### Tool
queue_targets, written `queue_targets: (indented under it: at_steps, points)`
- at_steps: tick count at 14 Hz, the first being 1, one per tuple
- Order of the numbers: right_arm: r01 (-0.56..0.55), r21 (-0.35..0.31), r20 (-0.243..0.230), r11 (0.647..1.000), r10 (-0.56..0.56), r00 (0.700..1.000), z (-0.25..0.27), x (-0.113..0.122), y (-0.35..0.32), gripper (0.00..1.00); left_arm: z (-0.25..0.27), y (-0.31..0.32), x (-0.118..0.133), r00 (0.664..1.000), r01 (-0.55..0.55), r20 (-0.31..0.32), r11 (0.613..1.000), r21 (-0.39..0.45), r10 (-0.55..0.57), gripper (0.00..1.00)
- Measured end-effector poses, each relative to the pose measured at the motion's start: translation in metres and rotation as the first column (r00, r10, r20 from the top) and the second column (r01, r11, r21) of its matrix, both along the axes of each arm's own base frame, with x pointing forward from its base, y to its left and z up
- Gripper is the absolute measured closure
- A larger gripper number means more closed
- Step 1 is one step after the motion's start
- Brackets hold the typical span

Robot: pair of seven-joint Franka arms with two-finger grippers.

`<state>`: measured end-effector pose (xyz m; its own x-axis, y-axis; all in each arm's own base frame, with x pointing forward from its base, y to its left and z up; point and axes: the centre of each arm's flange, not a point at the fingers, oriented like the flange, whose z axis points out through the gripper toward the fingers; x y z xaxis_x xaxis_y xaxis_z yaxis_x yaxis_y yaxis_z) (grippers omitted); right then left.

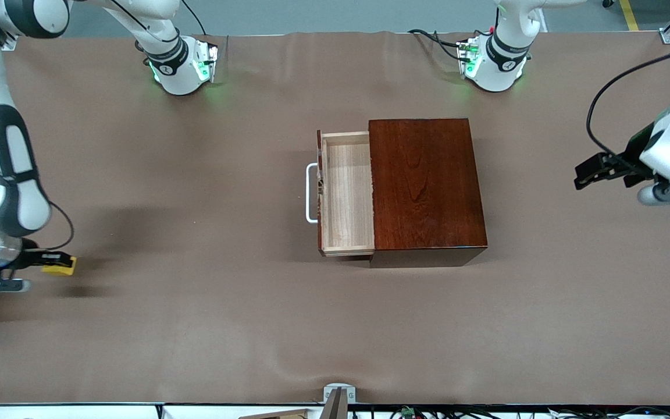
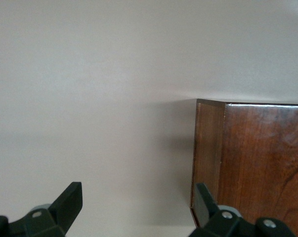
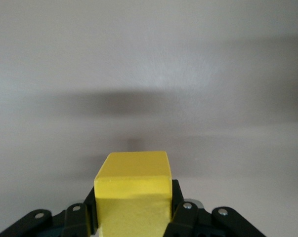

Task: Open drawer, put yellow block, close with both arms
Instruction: 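Lift the yellow block and carry it over the open drawer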

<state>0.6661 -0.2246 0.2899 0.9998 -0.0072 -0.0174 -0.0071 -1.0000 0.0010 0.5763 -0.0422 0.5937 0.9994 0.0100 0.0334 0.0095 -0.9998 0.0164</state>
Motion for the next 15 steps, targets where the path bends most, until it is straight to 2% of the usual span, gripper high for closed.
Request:
queue_targets:
  at_steps: [4, 7, 11, 13, 15]
  points:
    - [-0.034, 0.028, -0.059, 0.999, 0.035, 0.998, 0.149, -0.006, 0.027, 0.44, 0.007, 0.006, -0.010, 0.995, 0.093, -0.025, 0.996, 0.004, -0.092, 0.00]
    - [-0.103, 0.041, -0.074, 0.994, 0.106, 0.992, 0.217, -0.010, 0.097, 0.44, 0.009, 0.009, -0.017, 0.994, 0.097, -0.055, 0.995, 0.004, -0.096, 0.00]
    - [-0.035, 0.020, -0.062, 0.999, 0.037, 0.997, 0.243, -0.008, 0.270, 0.44, 0.020, 0.017, -0.023, 0.994, 0.095, -0.053, 0.995, 0.004, -0.095, 0.00]
    - [0.042, 0.012, -0.053, 0.999, -0.041, 0.998, 0.250, -0.026, 0.386, 0.44, 0.020, 0.005, -0.024, 0.992, 0.117, -0.054, 0.993, 0.004, -0.117, 0.00]
    - [0.105, 0.035, -0.021, 0.994, -0.104, 0.994, 0.261, -0.052, 0.482, 0.44, 0.020, -0.003, -0.025, 0.990, 0.132, -0.054, 0.991, 0.004, -0.132, 0.00]
